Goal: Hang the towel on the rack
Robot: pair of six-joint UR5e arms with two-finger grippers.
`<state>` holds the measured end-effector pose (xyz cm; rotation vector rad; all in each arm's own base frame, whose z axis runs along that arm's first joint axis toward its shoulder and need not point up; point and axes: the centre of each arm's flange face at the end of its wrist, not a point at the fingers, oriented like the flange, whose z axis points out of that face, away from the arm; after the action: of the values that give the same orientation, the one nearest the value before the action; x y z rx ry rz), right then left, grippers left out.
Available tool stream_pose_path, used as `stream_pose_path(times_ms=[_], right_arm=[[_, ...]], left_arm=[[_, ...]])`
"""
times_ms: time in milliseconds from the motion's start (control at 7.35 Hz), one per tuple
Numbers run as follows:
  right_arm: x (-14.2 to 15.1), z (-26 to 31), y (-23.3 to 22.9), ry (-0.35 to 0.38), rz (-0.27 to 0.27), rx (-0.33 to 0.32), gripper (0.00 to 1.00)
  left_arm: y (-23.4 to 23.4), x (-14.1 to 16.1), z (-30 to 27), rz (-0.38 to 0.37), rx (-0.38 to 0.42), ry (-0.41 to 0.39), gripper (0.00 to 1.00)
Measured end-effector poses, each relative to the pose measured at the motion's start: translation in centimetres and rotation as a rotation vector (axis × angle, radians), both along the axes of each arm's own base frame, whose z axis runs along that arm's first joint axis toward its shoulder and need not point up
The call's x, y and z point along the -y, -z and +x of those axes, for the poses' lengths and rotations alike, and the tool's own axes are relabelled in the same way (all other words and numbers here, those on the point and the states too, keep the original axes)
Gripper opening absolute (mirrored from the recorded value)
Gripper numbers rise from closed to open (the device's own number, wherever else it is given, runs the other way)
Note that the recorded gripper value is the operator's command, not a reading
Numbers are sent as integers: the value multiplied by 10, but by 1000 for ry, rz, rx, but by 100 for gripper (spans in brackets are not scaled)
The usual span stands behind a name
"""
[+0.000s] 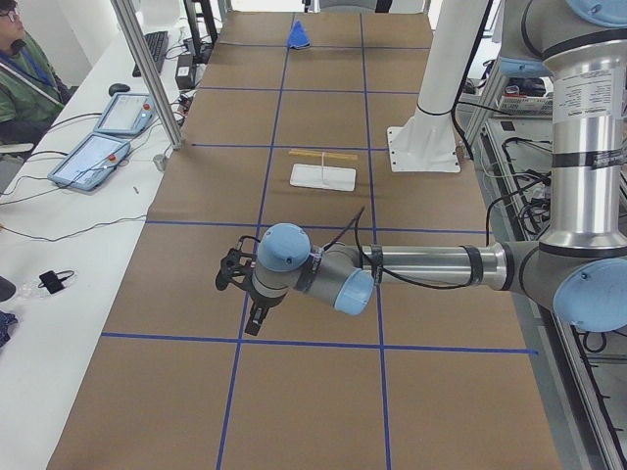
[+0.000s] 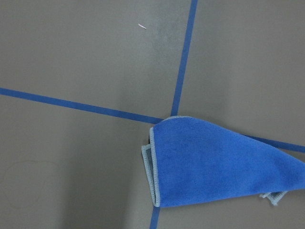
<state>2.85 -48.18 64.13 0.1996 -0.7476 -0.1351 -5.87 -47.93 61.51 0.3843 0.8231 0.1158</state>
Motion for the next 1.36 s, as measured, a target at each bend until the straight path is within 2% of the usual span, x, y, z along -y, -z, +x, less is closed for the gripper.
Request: stream_pose_path(times_ms=[272, 408, 817, 1225, 1361], right_arm=[[13, -40, -14, 71, -20, -7, 100], [21, -64, -22, 112, -28, -33, 100], [23, -117, -49, 203, -20, -207, 100], [17, -140, -72, 257, 2, -362, 100], [15, -145, -77, 275, 11, -398, 90]], left_arm=[[-5, 4, 2, 57, 0, -5, 98], [-12, 4, 3, 82, -1, -4, 98], [-20, 3, 3, 96, -2, -4, 98], [-20, 3, 3, 97, -3, -4, 98], [-20, 3, 3, 98, -3, -4, 98]])
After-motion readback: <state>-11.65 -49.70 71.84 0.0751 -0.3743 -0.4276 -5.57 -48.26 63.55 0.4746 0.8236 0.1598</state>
